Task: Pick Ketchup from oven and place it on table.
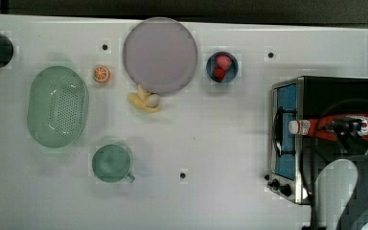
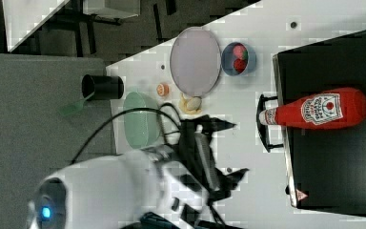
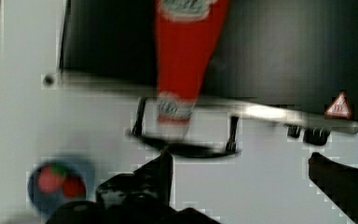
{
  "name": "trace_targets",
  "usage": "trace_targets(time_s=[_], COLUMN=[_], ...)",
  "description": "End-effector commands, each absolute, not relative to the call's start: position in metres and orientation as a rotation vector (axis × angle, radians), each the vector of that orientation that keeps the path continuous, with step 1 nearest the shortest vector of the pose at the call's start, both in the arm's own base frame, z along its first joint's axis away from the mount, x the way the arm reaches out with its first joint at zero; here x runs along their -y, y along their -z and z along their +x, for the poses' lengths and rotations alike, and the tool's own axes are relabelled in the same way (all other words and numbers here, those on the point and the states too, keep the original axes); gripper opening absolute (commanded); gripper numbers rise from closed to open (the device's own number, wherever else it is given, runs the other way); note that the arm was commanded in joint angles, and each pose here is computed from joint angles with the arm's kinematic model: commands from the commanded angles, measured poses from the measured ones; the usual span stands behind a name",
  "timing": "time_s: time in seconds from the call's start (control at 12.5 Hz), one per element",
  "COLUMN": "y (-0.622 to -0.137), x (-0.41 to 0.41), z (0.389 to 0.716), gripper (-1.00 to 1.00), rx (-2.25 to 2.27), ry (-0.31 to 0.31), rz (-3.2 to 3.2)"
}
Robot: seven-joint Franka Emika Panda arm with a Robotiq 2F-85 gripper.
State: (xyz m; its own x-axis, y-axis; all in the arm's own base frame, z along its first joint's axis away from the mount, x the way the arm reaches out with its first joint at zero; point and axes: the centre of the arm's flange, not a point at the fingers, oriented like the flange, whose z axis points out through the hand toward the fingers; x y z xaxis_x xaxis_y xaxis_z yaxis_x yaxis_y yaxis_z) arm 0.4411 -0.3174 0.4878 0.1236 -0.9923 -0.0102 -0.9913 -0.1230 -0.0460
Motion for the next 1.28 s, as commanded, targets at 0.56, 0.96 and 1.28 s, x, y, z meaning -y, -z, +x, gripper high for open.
trace_targets(time_s=[0.56,0.96,1.28], y=[-0.439,-0.391,-0.365], x=[0.398,0.421,0.425], z=[0.490,0.498,0.498], gripper=[1.00,1.00,1.00], rx=[-2.231,-2.309,-2.336], ry=[0.155,0.147,0.104], rz=[-2.374,-2.231,-2.202])
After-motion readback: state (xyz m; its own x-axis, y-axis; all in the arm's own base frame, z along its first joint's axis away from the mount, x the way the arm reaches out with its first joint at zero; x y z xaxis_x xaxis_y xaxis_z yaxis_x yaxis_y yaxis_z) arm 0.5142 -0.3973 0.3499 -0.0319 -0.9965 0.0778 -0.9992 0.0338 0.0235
